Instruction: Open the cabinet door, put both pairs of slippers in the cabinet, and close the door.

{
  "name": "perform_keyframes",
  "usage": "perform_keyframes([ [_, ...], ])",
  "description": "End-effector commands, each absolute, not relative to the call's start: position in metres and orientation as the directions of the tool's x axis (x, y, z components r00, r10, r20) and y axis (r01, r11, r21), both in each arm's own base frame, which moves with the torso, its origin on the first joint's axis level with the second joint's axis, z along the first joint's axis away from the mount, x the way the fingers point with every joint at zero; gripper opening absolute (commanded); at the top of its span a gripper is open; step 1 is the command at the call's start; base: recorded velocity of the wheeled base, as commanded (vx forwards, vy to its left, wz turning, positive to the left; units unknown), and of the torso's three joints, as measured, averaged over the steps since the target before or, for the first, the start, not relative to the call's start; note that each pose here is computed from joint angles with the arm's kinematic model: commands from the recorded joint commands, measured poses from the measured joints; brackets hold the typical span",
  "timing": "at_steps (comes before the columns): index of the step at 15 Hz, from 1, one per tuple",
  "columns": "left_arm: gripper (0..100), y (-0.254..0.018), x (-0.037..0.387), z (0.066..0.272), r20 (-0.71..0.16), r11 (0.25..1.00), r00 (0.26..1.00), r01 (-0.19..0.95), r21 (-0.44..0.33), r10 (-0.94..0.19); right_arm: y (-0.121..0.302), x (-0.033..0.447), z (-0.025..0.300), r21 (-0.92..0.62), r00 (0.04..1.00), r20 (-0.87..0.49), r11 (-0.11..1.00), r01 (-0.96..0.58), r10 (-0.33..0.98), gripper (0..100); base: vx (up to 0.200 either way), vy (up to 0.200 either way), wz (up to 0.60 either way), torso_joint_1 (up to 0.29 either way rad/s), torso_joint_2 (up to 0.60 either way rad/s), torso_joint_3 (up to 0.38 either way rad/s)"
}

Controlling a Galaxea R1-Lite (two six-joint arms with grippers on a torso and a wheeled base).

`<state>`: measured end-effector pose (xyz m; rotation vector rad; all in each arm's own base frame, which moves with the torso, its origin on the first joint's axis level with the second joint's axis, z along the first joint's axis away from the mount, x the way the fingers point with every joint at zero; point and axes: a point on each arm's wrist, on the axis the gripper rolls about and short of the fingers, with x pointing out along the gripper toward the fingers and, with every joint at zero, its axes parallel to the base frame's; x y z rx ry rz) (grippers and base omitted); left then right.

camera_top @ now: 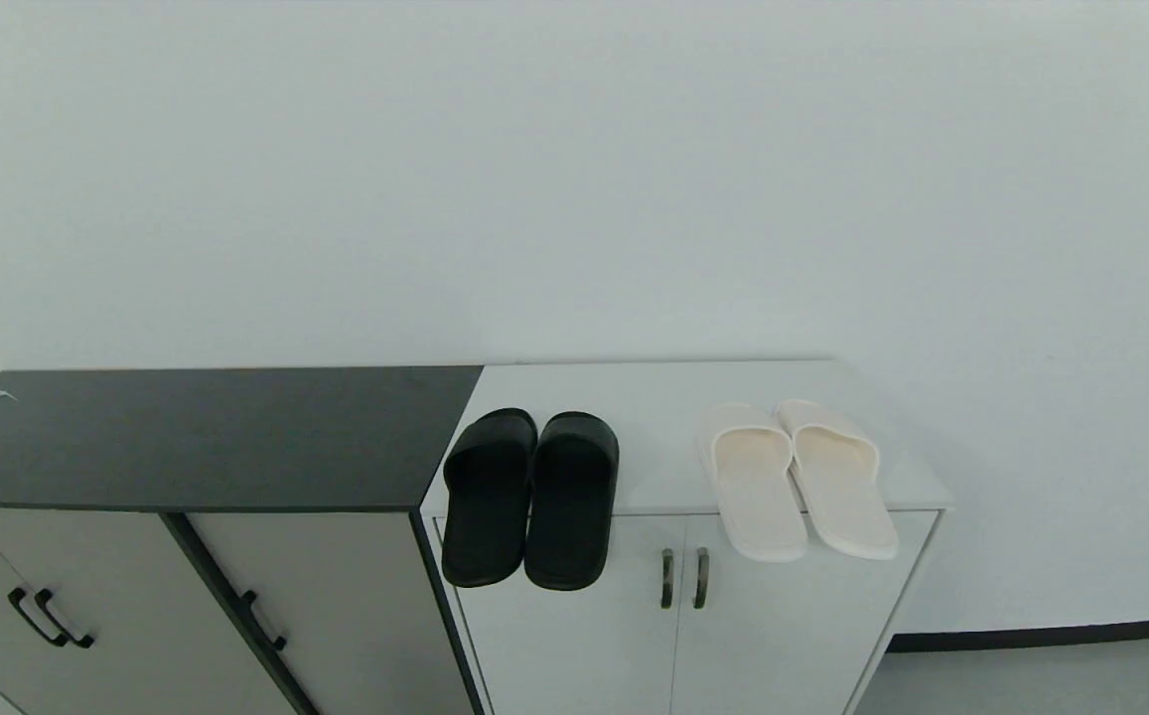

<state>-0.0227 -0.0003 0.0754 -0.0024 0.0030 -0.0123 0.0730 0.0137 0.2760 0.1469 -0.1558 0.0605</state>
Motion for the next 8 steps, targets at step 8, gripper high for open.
perform_keyframes([
  [8,0,0.0,-0.023,0.075,-0.003,1.0,1.0,0.012,-0.003,-0.012,0.174,0.218,0.168,0.041,0.933,-0.291,0.977,-0.21,0.213,100,0.0,0.0,0.0,0.0,0.0,0.0],
])
